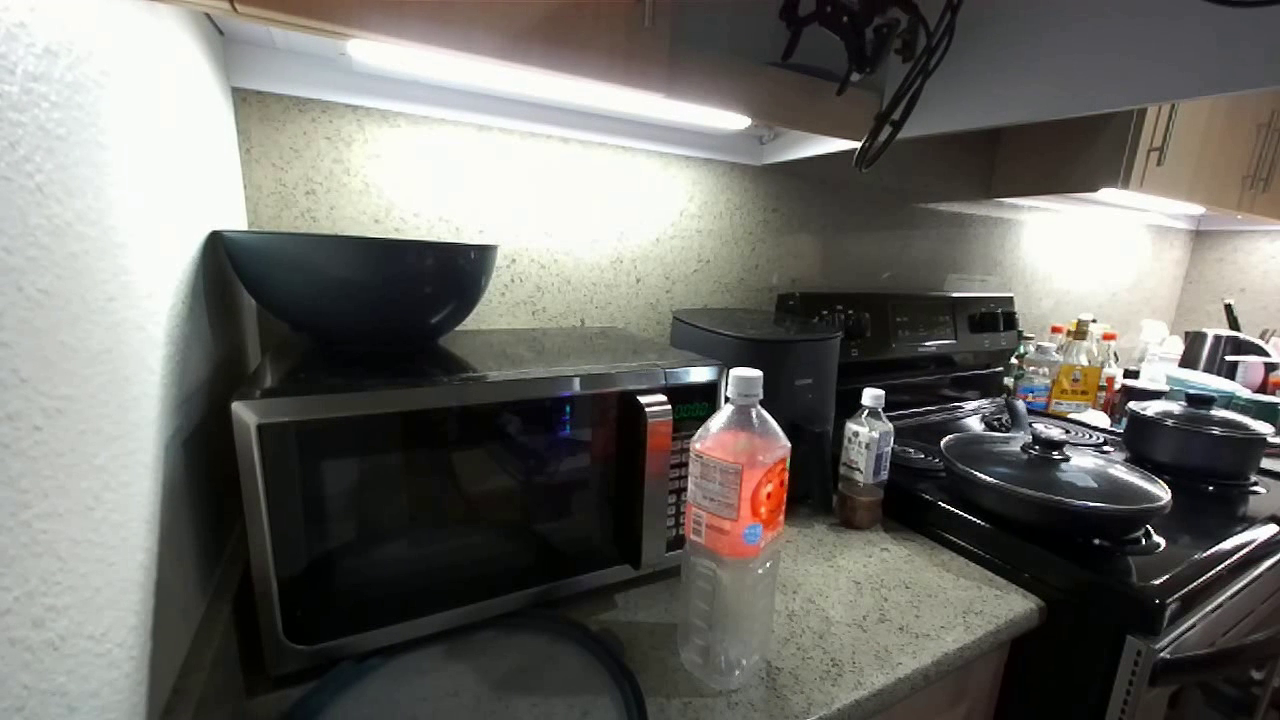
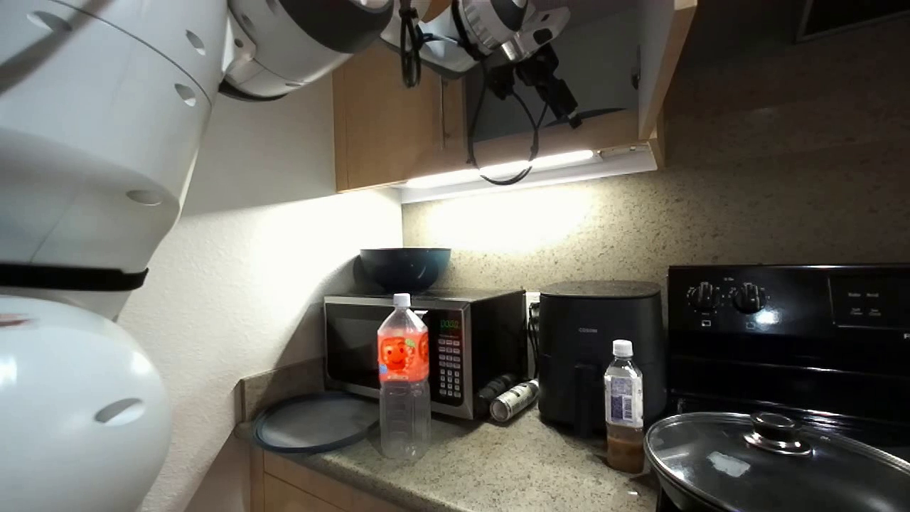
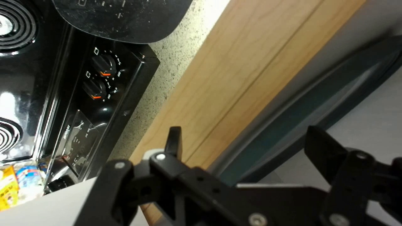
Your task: Take the lid out of the cupboard and place it on the microwave
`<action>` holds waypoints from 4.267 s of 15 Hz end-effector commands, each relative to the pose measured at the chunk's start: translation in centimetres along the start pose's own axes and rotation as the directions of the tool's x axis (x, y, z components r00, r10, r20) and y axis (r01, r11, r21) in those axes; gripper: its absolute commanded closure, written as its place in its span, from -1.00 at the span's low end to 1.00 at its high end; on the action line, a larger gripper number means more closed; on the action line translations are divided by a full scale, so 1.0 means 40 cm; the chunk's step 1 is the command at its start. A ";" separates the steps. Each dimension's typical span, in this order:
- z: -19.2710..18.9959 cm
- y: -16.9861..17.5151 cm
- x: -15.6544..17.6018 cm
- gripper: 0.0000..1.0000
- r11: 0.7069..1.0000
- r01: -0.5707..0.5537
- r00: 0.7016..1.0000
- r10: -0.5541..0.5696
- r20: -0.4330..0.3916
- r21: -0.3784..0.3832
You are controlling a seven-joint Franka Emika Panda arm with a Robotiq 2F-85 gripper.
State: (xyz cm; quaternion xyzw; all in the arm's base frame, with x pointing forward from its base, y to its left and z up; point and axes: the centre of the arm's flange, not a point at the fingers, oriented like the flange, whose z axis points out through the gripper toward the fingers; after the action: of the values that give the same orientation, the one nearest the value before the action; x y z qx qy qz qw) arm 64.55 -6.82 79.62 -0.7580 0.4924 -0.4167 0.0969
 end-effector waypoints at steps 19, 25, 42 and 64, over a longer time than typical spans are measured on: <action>-0.021 0.014 0.073 -0.35 0.999 -0.027 0.999 0.026 -0.024 -0.043; -0.010 0.005 0.069 -0.98 0.999 -0.015 1.000 0.016 0.006 -0.041; 0.023 0.006 0.032 0.08 0.999 0.023 1.000 -0.022 0.017 -0.044; -0.130 0.315 0.110 0.94 0.998 -0.054 0.998 0.054 -0.031 -0.017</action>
State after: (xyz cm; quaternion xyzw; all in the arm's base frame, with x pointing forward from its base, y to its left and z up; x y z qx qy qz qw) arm 58.35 -14.23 81.86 -0.7413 0.5125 -0.4251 0.0849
